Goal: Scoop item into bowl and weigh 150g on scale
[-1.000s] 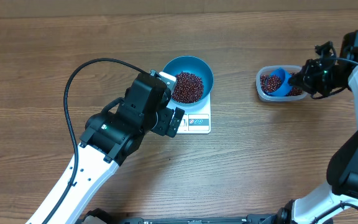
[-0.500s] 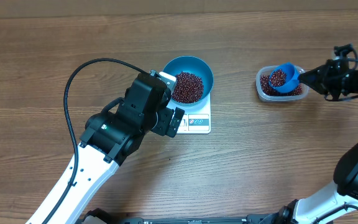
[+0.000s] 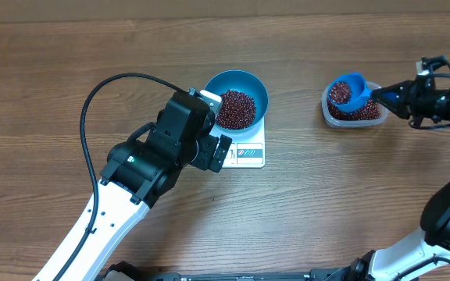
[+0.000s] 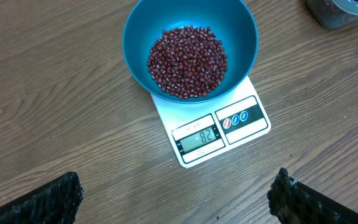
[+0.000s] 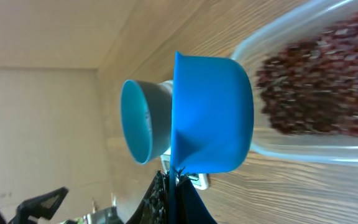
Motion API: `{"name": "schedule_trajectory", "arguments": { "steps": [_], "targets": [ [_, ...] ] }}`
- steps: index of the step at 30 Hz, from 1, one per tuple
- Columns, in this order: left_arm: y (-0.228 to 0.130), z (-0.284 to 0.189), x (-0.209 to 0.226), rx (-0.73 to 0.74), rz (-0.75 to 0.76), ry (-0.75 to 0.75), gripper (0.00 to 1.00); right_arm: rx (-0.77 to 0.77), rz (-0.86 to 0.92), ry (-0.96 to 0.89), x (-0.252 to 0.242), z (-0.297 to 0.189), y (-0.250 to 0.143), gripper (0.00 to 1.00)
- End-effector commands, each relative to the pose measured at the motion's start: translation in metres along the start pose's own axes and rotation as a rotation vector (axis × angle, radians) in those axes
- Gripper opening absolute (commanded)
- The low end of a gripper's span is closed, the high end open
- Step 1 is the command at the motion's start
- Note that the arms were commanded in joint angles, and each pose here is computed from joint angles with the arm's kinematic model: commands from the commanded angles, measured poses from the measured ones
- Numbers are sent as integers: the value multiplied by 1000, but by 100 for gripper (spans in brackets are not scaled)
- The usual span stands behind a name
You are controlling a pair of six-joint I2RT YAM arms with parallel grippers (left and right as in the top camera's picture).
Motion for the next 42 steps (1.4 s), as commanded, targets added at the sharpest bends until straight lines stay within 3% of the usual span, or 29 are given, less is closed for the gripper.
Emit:
{"name": "schedule_trajectory", "arguments": {
  "steps": [1,11,19,30,42],
  "targets": [
    [7,-9,-1,-38,4,-14,100,21,-95,82,30,10,-2,4],
    [8,-9,-2,-45,4,-31,100,140,-286,136,90,62,-21,4],
    [8,-9,-2,-45,4,-37,99,140,-511,199,139,108,-26,4],
    [9,-9,-4,-52,4,-58,100,36,-772,9,166,150,-30,4],
    [9,-9,-4,-53,4,-58,100,57,-1165,-88,178,172,-47,4]
  ]
}}
Point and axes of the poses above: each gripper's point midway between its finger pads, its own z axis out along the fingers, its own x axis along the line the jaws close on, y = z × x, the point moved 10 cm from there along -z, back along the fingers, and after that the axes turned 2 degrees about -z, right-handed, at the moved point
